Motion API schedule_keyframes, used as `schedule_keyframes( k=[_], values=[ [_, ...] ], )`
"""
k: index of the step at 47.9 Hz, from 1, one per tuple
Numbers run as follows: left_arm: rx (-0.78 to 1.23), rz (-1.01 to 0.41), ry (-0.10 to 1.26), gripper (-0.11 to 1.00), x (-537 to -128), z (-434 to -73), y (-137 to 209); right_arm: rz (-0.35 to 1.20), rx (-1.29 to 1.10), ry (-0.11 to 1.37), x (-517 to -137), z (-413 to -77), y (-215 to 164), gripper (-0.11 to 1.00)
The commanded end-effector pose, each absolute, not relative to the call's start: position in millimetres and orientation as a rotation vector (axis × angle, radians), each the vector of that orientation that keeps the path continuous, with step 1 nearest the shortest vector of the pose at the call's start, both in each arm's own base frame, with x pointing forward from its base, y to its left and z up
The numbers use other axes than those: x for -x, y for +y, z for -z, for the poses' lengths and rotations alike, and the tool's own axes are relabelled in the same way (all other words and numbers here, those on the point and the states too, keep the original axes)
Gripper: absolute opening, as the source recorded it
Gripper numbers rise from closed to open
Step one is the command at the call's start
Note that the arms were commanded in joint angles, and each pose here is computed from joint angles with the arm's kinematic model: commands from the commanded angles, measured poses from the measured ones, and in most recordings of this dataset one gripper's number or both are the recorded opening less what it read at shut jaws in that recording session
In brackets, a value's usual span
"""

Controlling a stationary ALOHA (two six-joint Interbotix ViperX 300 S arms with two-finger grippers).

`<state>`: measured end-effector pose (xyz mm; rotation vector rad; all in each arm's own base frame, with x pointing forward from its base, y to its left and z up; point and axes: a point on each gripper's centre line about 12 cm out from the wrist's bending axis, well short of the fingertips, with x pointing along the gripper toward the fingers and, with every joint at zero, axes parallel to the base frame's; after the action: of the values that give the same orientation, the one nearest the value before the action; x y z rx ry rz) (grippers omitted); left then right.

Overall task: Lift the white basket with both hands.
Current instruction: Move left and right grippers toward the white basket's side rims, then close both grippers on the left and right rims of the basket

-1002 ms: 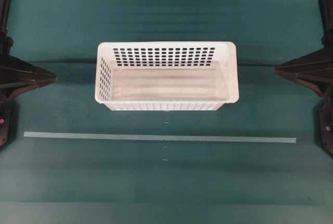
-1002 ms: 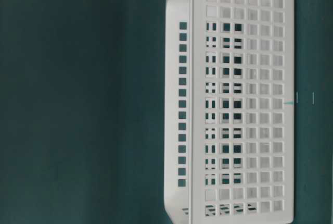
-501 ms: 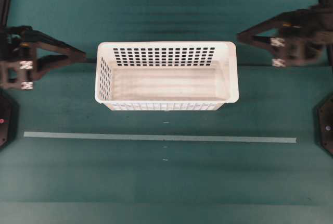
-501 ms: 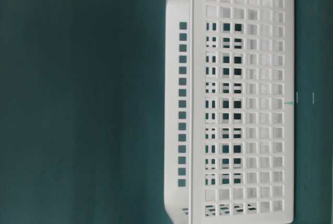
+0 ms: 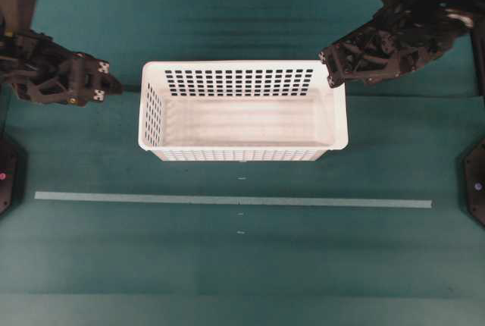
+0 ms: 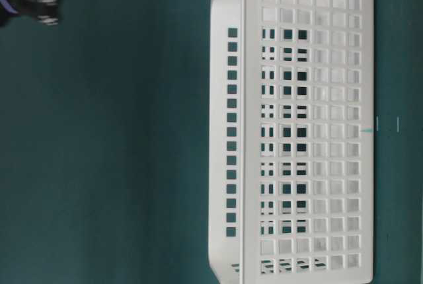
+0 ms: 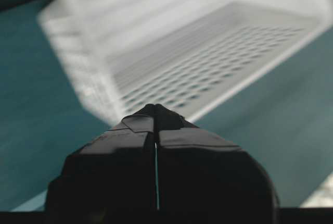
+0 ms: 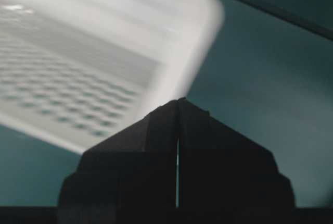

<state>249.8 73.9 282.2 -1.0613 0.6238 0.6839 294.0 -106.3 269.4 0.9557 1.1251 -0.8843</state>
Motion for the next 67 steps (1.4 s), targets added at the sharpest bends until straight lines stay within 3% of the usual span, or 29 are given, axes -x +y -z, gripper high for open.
schedule_keyframes(
  k=[1, 12, 20, 24, 30, 34, 37, 45, 49, 67],
  values=[
    [1.063, -0.723, 0.676, -0.05, -255.5, -286.5, 77.3, 0.923, -0.944, 1.196, -289.9, -268.3, -105.4, -0.02],
    [1.07, -0.766, 0.747, -0.05, -271.7, -281.7, 82.2, 0.895, -0.966, 1.135, -296.9, -264.2, -106.1, 0.03],
    [1.066, -0.771, 0.758, -0.05, -269.7, -277.2, 81.8, 0.886, -1.019, 1.104, -302.6, -260.4, -104.1, 0.17],
    [1.066, -0.769, 0.757, -0.04, -268.5, -277.0, 81.3, 0.913, -1.051, 1.1, -301.6, -255.6, -102.2, 0.31],
    [1.064, -0.767, 0.758, 0.03, -269.4, -276.3, 81.1, 0.941, -1.091, 1.082, -301.1, -246.7, -99.5, 0.61],
    [1.062, -0.765, 0.761, 0.15, -269.3, -275.7, 80.6, 0.94, -1.1, 1.066, -302.0, -241.7, -97.4, 0.82],
    [1.062, -0.765, 0.763, 0.3, -269.2, -275.2, 80.1, 0.935, -1.104, 1.054, -303.0, -239.0, -96.2, 0.93],
    [1.073, -0.784, 0.787, 0.8, -268.7, -264.9, 79.9, 0.985, -1.152, 1.041, -304.3, -230.2, -97.1, 0.95],
    [1.091, -0.79, 0.775, 0.96, -273.4, -264.6, 81.2, 1.027, -1.164, 1.038, -304.8, -224.3, -100.3, 0.95],
    [1.158, -0.881, 0.834, 0.95, -293.2, -208.4, 88.7, 1.068, -1.161, 1.039, -319.9, -193.6, -105.0, 0.95]
  ],
)
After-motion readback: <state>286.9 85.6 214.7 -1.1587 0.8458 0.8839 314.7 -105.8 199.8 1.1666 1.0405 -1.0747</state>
